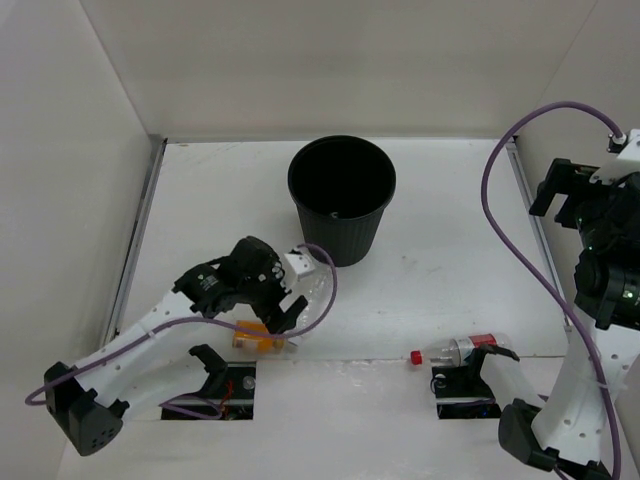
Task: Put the plastic bottles in the bin
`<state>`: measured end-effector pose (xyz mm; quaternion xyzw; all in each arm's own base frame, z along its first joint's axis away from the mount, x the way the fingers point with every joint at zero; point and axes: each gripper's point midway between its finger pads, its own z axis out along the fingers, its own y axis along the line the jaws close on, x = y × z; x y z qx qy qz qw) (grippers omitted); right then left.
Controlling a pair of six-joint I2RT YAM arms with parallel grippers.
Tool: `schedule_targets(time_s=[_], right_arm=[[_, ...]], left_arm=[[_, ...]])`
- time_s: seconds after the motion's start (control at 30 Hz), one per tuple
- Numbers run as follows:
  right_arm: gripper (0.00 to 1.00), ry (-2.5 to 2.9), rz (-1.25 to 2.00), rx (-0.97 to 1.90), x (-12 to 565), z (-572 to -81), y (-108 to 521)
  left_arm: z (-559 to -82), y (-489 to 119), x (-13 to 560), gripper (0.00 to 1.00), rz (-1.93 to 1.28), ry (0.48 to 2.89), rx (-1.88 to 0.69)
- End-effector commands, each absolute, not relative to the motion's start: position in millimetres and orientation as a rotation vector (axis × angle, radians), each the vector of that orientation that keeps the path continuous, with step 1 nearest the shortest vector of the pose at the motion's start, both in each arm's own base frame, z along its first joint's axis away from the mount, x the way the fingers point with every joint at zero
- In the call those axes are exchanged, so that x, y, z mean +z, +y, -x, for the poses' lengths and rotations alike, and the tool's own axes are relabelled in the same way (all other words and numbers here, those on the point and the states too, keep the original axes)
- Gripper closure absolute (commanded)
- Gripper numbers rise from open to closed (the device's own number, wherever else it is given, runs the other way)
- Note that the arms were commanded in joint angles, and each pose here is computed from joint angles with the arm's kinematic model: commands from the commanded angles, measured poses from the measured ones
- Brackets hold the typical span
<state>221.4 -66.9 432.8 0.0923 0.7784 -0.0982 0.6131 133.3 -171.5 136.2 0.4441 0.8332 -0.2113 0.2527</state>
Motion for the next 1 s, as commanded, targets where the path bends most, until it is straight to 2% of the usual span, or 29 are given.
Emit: schedule_targets(time_s=[0.0,0.13,0.43,0.97], right_arm=[[0.0,1.741,-0.242,-0.24,453,-212,-68],[0.0,1.718,-0.233,-0.257,463,-203,-67],[0.0,1.658,-0.208,-0.272,488,-178,-59],[0.0,1.587,-0.136,-0.275,531,-141,-41]], left_arm=[[-120,-168,122,0.0,-1.444,2.176,-0.479],[-104,-163,119,0.0,-1.774,1.986,-0.389],[-85,-126,105,0.0,-2.269,1.684,-0.239],[-96,-116,55,0.0,-2.487,1.806,-0.011]])
